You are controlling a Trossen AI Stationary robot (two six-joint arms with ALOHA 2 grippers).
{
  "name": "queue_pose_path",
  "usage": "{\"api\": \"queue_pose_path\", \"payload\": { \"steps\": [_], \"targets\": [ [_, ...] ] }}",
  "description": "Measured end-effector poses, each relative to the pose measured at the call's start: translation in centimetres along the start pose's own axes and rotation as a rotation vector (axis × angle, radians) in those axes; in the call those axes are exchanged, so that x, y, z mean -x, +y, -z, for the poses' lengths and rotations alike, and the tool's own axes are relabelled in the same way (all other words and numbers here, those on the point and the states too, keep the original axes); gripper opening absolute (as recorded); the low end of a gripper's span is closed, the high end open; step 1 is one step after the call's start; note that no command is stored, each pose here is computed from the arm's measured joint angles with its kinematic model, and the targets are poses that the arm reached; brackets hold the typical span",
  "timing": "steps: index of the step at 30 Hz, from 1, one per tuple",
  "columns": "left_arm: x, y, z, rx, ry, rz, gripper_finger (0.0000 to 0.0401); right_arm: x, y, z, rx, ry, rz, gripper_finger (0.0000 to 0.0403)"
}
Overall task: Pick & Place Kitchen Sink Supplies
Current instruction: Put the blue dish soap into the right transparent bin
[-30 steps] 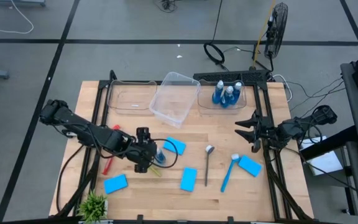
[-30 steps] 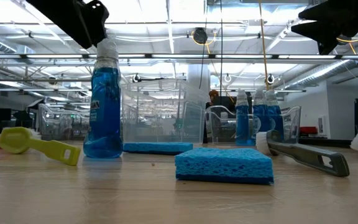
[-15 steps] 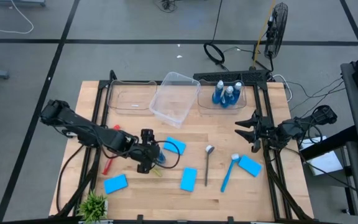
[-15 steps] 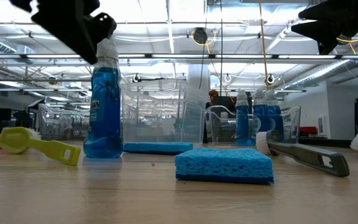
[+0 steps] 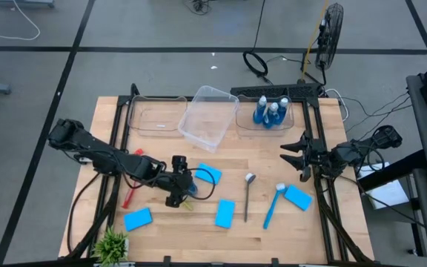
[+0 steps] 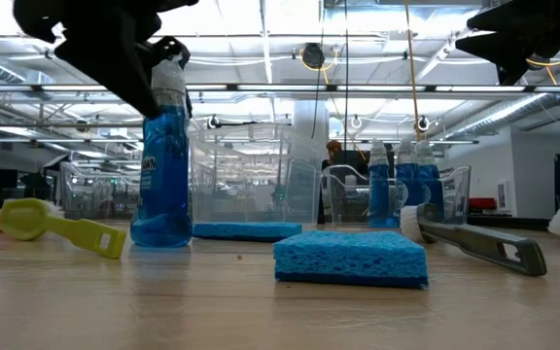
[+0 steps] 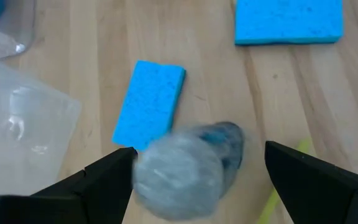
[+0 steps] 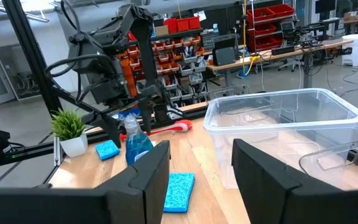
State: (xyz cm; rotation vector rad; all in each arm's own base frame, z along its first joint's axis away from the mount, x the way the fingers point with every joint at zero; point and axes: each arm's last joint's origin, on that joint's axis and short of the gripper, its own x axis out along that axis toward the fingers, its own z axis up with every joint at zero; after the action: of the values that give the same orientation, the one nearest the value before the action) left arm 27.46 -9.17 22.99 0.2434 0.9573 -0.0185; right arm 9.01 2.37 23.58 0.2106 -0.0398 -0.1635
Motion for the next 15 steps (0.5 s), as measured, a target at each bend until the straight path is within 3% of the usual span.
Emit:
{"api": "queue_pose_path", "payload": {
  "steps": [15],
  "targets": [
    [-0.11, 0.10, 0.13, -0.019, 0.006, -0.004, 0.0349, 0.00, 0.00, 0.00, 0.000, 0.000, 0.001, 0.0160]
  ]
}}
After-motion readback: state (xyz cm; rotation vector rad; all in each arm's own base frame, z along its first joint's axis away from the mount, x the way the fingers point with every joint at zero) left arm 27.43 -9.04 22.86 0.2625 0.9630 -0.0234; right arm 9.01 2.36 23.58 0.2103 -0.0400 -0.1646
